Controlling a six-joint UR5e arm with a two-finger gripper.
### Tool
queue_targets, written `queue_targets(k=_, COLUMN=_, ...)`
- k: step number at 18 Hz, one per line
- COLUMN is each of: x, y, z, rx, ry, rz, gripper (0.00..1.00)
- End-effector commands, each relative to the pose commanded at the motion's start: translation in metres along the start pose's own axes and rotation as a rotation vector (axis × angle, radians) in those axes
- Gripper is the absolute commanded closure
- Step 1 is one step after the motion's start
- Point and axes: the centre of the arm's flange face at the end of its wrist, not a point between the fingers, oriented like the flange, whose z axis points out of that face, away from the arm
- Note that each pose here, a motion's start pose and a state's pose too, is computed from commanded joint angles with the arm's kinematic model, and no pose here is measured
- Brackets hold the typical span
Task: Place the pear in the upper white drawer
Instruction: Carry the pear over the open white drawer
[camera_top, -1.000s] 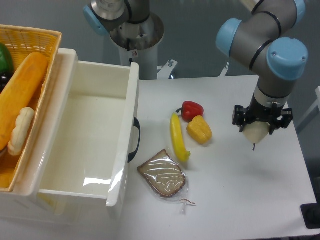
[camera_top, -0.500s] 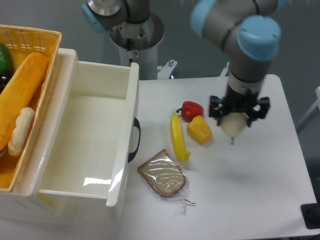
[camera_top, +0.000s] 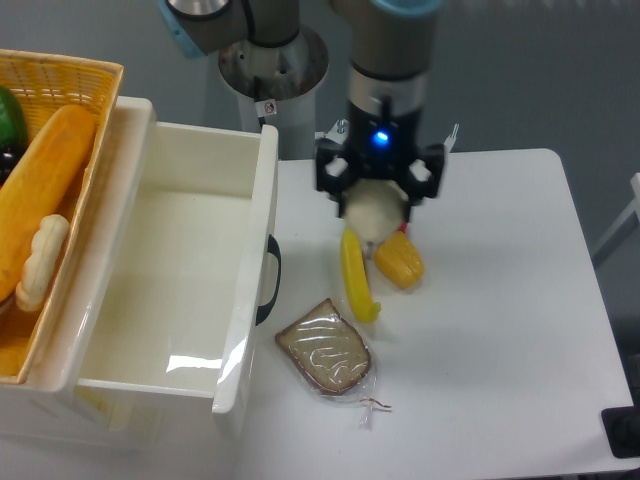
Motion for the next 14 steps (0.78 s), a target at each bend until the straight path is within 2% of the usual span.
queue_targets(k=7, x=0.065, y=-0.013, z=0.015, rx=0.007, ry=0.074, rz=0.118, gripper=0.86)
queue_targets(k=14, x=0.107, y=-0.021, z=0.034, rx=-0.007, ry=0.124, rz=0.259, gripper=0.85)
